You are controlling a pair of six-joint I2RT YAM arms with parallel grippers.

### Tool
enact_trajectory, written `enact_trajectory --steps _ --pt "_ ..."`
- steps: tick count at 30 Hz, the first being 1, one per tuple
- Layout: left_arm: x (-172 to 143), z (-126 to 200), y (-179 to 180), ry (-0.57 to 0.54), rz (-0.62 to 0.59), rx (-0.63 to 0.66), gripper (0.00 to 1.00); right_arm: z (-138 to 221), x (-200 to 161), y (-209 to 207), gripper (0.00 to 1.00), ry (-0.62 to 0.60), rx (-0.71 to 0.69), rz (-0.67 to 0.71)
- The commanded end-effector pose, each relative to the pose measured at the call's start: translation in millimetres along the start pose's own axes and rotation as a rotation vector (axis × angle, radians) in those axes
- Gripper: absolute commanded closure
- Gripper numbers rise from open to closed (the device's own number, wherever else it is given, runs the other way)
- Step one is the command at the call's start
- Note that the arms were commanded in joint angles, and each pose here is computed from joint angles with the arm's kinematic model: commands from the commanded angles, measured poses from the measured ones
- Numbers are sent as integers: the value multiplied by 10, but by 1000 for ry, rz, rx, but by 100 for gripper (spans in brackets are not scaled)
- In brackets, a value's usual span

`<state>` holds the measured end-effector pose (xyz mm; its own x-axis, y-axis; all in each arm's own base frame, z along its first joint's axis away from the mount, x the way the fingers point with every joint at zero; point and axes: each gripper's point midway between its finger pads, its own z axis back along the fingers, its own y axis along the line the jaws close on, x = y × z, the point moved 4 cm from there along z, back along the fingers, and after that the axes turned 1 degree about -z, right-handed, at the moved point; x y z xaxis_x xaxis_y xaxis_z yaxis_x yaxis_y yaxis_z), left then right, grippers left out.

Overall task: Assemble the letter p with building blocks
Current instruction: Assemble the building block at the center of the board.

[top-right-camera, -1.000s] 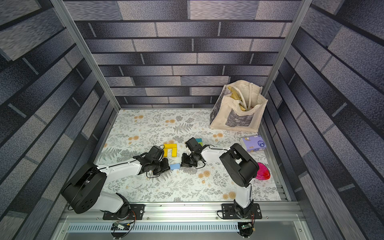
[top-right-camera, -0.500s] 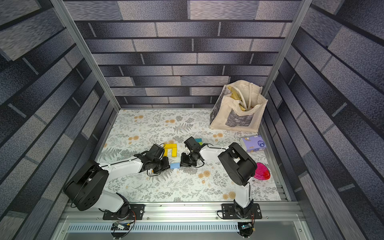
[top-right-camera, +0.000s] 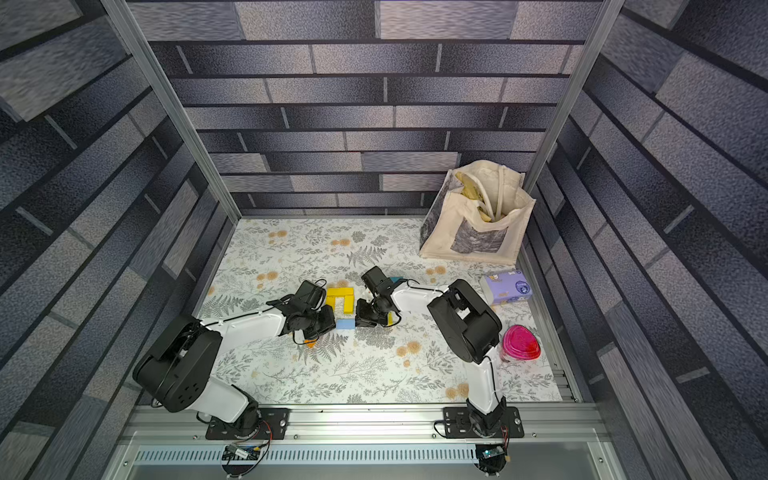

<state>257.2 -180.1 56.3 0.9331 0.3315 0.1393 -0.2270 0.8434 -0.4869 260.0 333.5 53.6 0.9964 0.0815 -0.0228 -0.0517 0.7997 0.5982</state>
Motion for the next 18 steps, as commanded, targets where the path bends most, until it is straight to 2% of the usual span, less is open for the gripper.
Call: enact_trajectory --steps 1,18 --pt "-16 -49 23 47 -19 10 100 -68 1 106 100 25 22 30" --pt "64 -124 16 77 -19 -4 100 -171 132 90 100 40 -26 33"
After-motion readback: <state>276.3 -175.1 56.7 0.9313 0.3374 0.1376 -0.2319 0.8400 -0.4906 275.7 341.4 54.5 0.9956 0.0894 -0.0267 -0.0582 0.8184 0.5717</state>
